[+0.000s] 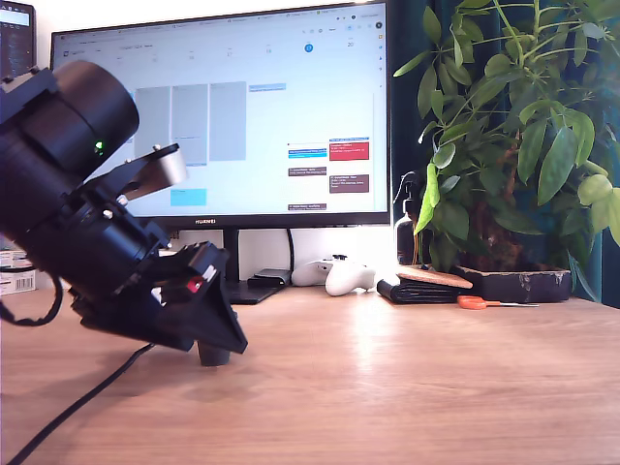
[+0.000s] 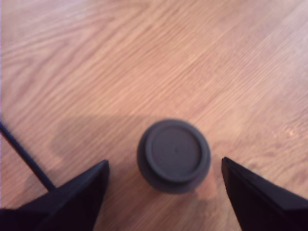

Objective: Pick the grey coffee capsule and place it inside the red coffee cup

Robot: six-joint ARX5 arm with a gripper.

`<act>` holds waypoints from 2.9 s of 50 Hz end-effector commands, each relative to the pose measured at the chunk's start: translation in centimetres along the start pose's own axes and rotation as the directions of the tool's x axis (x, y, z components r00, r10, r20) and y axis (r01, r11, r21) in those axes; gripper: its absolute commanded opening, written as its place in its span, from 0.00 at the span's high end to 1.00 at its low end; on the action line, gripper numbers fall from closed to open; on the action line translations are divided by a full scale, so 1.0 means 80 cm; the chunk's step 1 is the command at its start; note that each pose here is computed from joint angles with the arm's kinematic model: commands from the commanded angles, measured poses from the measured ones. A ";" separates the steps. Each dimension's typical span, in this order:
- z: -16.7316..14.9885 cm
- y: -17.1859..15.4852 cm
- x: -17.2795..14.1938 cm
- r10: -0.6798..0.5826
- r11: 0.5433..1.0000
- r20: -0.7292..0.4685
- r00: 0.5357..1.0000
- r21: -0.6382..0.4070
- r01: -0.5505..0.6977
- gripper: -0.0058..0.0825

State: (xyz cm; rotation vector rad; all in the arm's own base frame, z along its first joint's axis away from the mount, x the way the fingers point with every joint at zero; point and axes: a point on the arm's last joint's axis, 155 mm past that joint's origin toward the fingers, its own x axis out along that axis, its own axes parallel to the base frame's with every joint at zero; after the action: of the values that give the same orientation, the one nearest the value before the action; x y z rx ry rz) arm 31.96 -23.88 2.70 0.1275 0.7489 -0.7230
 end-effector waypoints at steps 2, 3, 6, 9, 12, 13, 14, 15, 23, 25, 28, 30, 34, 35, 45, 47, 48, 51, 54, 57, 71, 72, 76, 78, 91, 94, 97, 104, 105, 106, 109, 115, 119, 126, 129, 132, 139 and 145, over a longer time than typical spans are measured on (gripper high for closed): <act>0.014 0.003 0.001 0.011 1.000 0.021 1.000 0.002 -0.011 0.28; 0.016 0.002 0.001 0.010 1.000 0.022 1.000 0.002 -0.010 0.34; 0.018 0.002 0.001 0.008 1.000 0.016 1.000 0.003 -0.008 0.55; 0.019 0.000 0.000 0.001 1.000 0.013 1.000 0.007 -0.001 0.74; 0.021 -0.002 0.000 -0.008 1.000 0.012 1.000 0.009 0.008 0.85; 0.021 -0.002 0.000 -0.010 1.000 0.012 1.000 0.010 0.010 0.86; 0.022 -0.003 0.000 -0.012 1.000 0.012 1.000 0.012 0.012 0.87; 0.023 -0.003 0.000 -0.014 1.000 0.014 1.000 0.012 0.014 0.87; 0.038 -0.008 0.000 -0.035 0.999 0.036 0.999 0.017 0.034 0.87; 0.043 -0.010 -0.001 -0.042 0.999 0.044 0.998 0.019 0.041 0.87; 0.055 -0.010 -0.002 -0.044 0.999 0.063 0.997 0.024 0.043 0.87; 0.066 -0.011 -0.003 -0.044 0.999 0.083 0.996 0.030 0.042 0.87; 0.098 -0.011 -0.009 -0.045 0.998 0.133 0.990 0.043 0.039 0.87; 0.108 -0.011 -0.012 -0.044 0.998 0.150 0.988 0.047 0.037 0.87; 0.184 0.022 -0.037 0.010 0.998 0.255 0.967 0.063 -0.027 0.87; 0.194 0.035 -0.043 0.029 0.997 0.267 0.963 0.057 -0.046 0.87; 0.198 0.040 -0.046 0.039 0.997 0.270 0.962 0.052 -0.055 0.87; 0.206 0.065 -0.055 0.076 0.996 0.279 0.957 0.025 -0.086 0.87; 0.209 0.090 -0.063 0.114 0.993 0.285 0.952 -0.004 -0.118 0.87; 0.206 0.114 -0.070 0.150 0.989 0.282 0.948 -0.033 -0.146 0.87; 0.181 0.170 -0.087 0.213 0.975 0.235 0.948 -0.117 -0.190 0.87; 0.181 0.171 -0.088 0.215 0.974 0.234 0.948 -0.118 -0.191 0.87; 0.177 0.172 -0.087 0.215 0.974 0.223 0.951 -0.122 -0.192 0.87; 0.174 0.171 -0.087 0.214 0.974 0.213 0.953 -0.126 -0.191 0.87; 0.146 0.180 -0.084 0.255 0.959 0.121 0.959 -0.160 -0.234 0.24; 0.145 0.183 -0.085 0.268 0.955 0.119 0.956 -0.161 -0.248 0.21; 0.146 0.183 -0.085 0.268 0.956 0.121 0.956 -0.161 -0.247 0.21; 0.145 0.182 -0.084 0.265 0.956 0.120 0.957 -0.161 -0.245 0.21; 0.146 0.182 -0.085 0.265 0.955 0.120 0.957 -0.165 -0.244 0.22; 0.146 0.182 -0.085 0.264 0.956 0.120 0.957 -0.166 -0.243 0.23; 0.147 0.180 -0.089 0.266 0.955 0.121 0.956 -0.165 -0.245 0.28; 0.155 0.178 -0.109 0.281 0.952 0.137 0.950 -0.169 -0.257 0.56; 0.162 0.177 -0.127 0.293 0.949 0.155 0.944 -0.170 -0.266 0.86; 0.176 0.173 -0.166 0.318 0.942 0.193 0.928 -0.172 -0.287 0.95; 0.179 0.172 -0.184 0.334 0.937 0.205 0.920 -0.176 -0.301 0.95; 0.178 0.171 -0.202 0.347 0.932 0.208 0.915 -0.185 -0.311 0.95; 0.168 0.167 -0.234 0.369 0.921 0.191 0.910 -0.208 -0.330 0.95; 0.164 0.165 -0.260 0.398 0.908 0.194 0.897 -0.222 -0.355 0.95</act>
State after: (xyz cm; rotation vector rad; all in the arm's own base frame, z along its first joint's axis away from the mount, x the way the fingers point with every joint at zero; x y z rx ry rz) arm 38.05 -7.47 23.62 0.0175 0.5509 -0.3002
